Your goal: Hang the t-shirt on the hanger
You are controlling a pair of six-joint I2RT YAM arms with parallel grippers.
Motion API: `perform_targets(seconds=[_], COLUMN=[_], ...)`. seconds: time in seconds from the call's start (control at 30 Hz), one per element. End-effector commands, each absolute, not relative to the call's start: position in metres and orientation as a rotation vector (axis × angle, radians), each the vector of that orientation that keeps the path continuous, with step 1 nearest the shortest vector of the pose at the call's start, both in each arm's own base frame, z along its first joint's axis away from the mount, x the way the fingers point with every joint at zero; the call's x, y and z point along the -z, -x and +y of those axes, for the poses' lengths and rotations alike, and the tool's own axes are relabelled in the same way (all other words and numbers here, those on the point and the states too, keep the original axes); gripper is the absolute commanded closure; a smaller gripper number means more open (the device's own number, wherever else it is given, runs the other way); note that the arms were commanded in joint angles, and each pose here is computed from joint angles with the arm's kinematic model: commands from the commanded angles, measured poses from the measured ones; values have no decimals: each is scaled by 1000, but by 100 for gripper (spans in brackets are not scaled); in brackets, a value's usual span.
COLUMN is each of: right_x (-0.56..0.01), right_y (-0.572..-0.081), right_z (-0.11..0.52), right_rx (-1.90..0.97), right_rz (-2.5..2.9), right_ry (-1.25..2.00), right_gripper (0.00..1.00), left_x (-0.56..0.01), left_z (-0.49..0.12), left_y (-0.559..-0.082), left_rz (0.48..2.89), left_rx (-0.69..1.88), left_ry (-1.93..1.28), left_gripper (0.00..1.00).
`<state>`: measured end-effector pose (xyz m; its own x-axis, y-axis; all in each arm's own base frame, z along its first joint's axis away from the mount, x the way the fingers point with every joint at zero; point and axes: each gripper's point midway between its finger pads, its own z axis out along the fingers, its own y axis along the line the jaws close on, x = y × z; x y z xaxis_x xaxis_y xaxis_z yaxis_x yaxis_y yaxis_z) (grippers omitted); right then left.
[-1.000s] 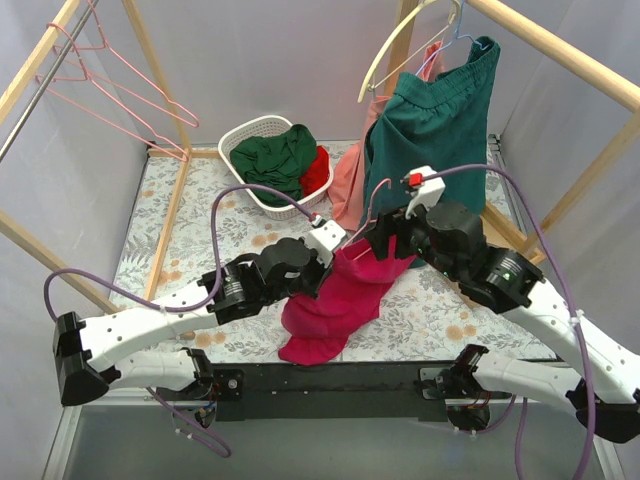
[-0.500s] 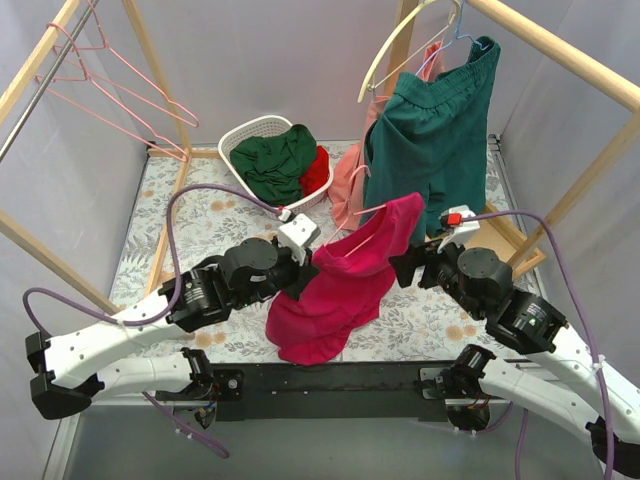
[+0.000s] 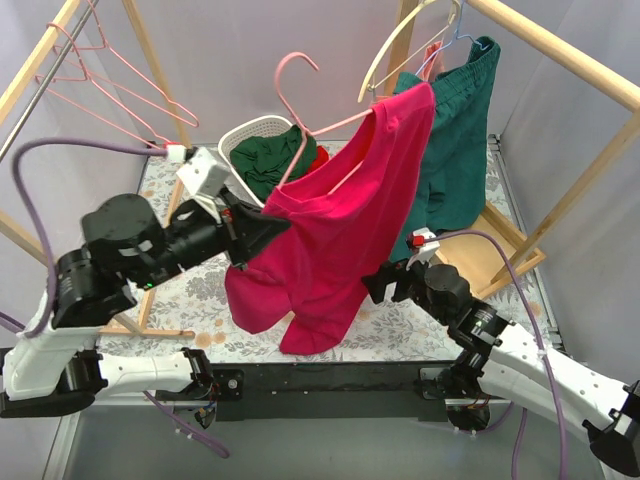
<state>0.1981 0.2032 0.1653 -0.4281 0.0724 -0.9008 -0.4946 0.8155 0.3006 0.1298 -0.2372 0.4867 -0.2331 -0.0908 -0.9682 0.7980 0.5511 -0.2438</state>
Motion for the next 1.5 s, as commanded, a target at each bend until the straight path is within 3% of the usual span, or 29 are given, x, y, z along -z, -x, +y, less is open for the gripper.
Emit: perform_targets(seconds=[0.0,0.27,0.4,0.57,0.7,1.0,1.13,1.27,1.47], right_x=[-208,-199,-187,-179,-153,-115,-101,-110,-126], right_y=[-212,-211,-169,-104,-72,-75,-77,-81,-72], right_z=[232,278,314,343,345,357,368,394,415], right_rx=[-845,-1103,-1295,-1425,-1489,-1429,-1393,-1362,-1313], right_rz=[1699,1641,1638,1610,1692,1881,1971,1997,1991], right_ry=[310,478,642,772,788,793,816,855,924], right_gripper=[2,6,17,17,19,43,55,77,89], left_x=[-511,-523,-522,-473,-437,-349,-335,-323,-329], left_z=[-233,-222,-213,-205,-208,-152,-133,-111,-82], left_y=[-117,-119,-131,-154,-140,-139,-138,-135,-118], left_rz=[1537,1517,1557,1720,1795,2032,2060,2089,2089], left_rx=[963,944,913,838,918,746,697,641,688], left_ry=[-688,-646,-526,-302,-296,11,104,204,261], left_gripper=[100,100,100,100,100,100,100,100,100])
